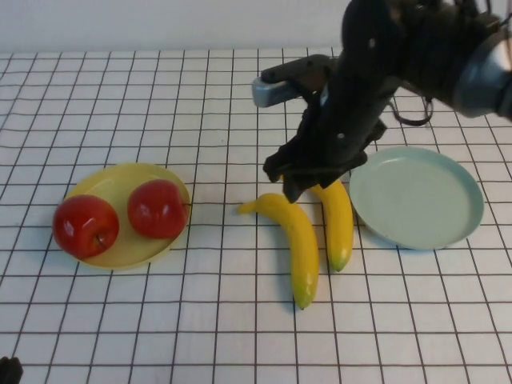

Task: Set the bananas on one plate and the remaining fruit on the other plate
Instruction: Put another type of fruit in the right plate

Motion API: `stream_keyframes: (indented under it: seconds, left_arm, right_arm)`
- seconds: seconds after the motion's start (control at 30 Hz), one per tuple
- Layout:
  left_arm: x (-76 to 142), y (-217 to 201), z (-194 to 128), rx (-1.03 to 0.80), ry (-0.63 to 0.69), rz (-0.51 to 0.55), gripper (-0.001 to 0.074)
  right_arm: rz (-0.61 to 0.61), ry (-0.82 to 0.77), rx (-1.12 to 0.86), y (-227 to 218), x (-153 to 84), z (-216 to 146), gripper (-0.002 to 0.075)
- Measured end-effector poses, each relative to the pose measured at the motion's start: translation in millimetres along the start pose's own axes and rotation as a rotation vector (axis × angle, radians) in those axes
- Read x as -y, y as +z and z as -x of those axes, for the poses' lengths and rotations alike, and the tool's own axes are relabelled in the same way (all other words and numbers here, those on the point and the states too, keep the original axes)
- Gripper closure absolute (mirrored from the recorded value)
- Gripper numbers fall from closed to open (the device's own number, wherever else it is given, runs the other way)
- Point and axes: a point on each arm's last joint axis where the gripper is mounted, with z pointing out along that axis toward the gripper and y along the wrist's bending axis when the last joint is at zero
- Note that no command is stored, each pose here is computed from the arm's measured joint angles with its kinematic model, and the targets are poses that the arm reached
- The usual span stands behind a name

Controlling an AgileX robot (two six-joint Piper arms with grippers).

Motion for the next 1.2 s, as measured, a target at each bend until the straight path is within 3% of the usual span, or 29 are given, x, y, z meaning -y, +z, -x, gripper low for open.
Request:
stream_keyframes:
  seconds: [0.07, 0.17, 0.4, 0.83, 0.97, 1.07, 1.2]
  left_arm:
    - [0, 0, 0, 0.0, 0.0, 0.0, 0.0735]
    - [0, 0, 0, 0.0, 0.0, 0.0, 0.0735]
    - [0, 0, 0, 0.0, 0.0, 0.0, 0.0735]
    - [0, 0, 0, 0.0, 0.0, 0.0, 0.0735]
    - [0, 0, 0, 0.0, 0.0, 0.0, 0.0735]
    - [0, 0, 0, 0.0, 0.0, 0.0, 0.0735]
    - [0, 0, 0, 0.0, 0.0, 0.0, 0.0735]
  right_arm:
    - [0.003, -0.002, -0.017, 21, -7, 11, 0.0293]
    - [-0.025, -0.001, -0.057, 51, -11, 17, 0.0254]
    - [-0.111, -0.016, -0.095, 73, -6, 17, 0.0249]
    - [-0.092, -0.008, -0.159, 103, -6, 14, 0.0249]
    - [-0.094, -0.016, -0.182, 113, -5, 12, 0.0286]
    - [-0.094, -0.016, -0.18, 113, -5, 12, 0.0402]
    - [-0.092, -0.021, -0.114, 86, -7, 19, 0.0397]
